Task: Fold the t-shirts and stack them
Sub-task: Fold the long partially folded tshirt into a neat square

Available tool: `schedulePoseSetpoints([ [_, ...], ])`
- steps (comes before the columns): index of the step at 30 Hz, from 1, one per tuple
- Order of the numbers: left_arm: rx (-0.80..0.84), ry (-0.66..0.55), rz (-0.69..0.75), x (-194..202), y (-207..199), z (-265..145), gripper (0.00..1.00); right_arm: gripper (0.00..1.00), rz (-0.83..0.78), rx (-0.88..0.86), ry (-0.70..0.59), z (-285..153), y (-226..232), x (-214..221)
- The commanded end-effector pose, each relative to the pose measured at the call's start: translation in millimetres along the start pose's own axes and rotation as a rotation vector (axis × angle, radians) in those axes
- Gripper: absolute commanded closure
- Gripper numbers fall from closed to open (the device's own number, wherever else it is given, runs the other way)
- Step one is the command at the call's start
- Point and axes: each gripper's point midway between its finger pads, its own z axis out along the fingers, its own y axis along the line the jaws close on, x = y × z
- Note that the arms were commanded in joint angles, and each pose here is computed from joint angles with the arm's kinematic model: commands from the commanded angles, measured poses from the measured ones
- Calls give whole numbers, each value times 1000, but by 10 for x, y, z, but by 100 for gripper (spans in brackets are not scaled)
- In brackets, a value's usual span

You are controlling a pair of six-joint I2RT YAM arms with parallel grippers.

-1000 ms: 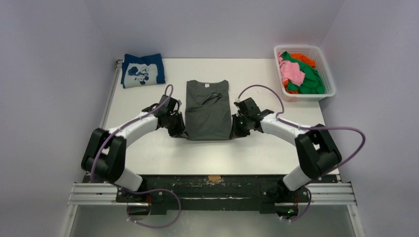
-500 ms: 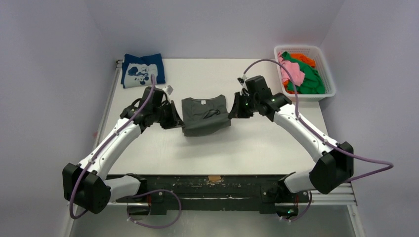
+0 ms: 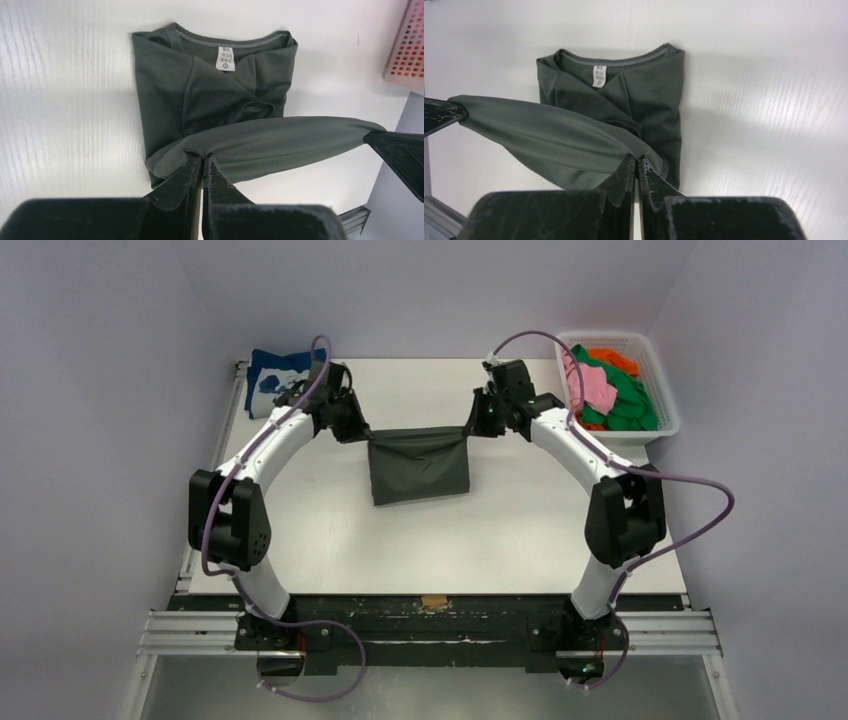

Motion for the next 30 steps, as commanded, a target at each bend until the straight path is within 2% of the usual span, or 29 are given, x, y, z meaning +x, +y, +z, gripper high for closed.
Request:
schedulePoseSetpoints([
  [1,-44,-50,18,-332,77,147,100,100,-38,-27,-112,87,31,-446],
  [11,-139,-57,-26,-619,317,558,100,100,-38,-52,-107,857,-166,-653],
  [19,-163,-16,-44,-693,418,950,100,99,-43,5,-121,1215,-366,-745],
  [20,-169,-10,-47,-705,425,970,95,88,-41,5,-121,1260,-385,-765],
  [21,-173,-6,-50,-730,417,969,83,73,-36,1,-117,1291,-388,-785],
  [23,-170,-1,-54,-764,373,912,52,56,-31,-18,-101,1308,-338,-820],
  [24,-156,-10,-51,-799,329,863,32,47,-30,-32,-97,1286,-299,-836],
  [25,-136,-21,-46,-823,271,793,7,35,-28,-44,-96,1249,-266,-843],
  [26,-117,-29,-43,-828,220,730,1,18,-30,-53,-118,1145,-216,-902],
  [27,-97,-36,-41,-819,183,657,0,7,-28,-56,-133,1063,-196,-915],
  [28,-75,-33,-41,-758,158,578,0,3,-23,-60,-144,976,-182,-904],
  [30,-20,-17,-45,-623,107,516,0,1,-16,-67,-155,827,-174,-814],
])
